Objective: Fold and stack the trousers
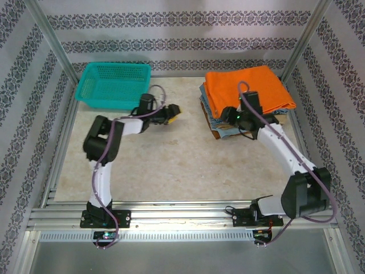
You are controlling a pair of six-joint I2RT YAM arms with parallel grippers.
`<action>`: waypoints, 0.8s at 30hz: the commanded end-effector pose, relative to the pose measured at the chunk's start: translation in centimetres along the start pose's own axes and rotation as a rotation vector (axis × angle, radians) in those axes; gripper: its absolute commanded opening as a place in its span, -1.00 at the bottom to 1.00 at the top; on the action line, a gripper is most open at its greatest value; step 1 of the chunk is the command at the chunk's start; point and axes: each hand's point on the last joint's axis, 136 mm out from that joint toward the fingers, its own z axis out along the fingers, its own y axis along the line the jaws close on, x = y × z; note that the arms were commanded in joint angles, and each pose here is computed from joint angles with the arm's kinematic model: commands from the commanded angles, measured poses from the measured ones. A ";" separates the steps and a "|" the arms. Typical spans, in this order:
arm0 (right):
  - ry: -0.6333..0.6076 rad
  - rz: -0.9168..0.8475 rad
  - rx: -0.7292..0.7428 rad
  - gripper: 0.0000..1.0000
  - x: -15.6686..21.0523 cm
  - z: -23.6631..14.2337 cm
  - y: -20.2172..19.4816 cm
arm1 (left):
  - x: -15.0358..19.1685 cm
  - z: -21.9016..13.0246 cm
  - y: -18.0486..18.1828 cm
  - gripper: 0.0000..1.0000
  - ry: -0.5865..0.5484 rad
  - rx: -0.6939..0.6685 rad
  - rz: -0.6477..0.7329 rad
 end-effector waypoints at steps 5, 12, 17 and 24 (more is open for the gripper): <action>0.190 -0.127 0.131 0.13 6.7 4.7 0.5 | 4.3 -8.9 -4.6 0.21 -0.111 0.072 0.109; 0.406 -0.222 0.312 0.14 9.7 10.1 -3.0 | 9.5 -15.1 -3.7 0.34 -0.138 -0.037 0.148; 0.432 -0.143 0.320 0.13 8.2 12.8 -4.4 | 10.9 -18.4 -3.9 0.41 -0.173 -0.107 0.211; 0.403 -0.053 0.352 0.10 2.5 15.8 -6.6 | 10.7 -19.6 -3.9 0.50 -0.206 -0.145 0.227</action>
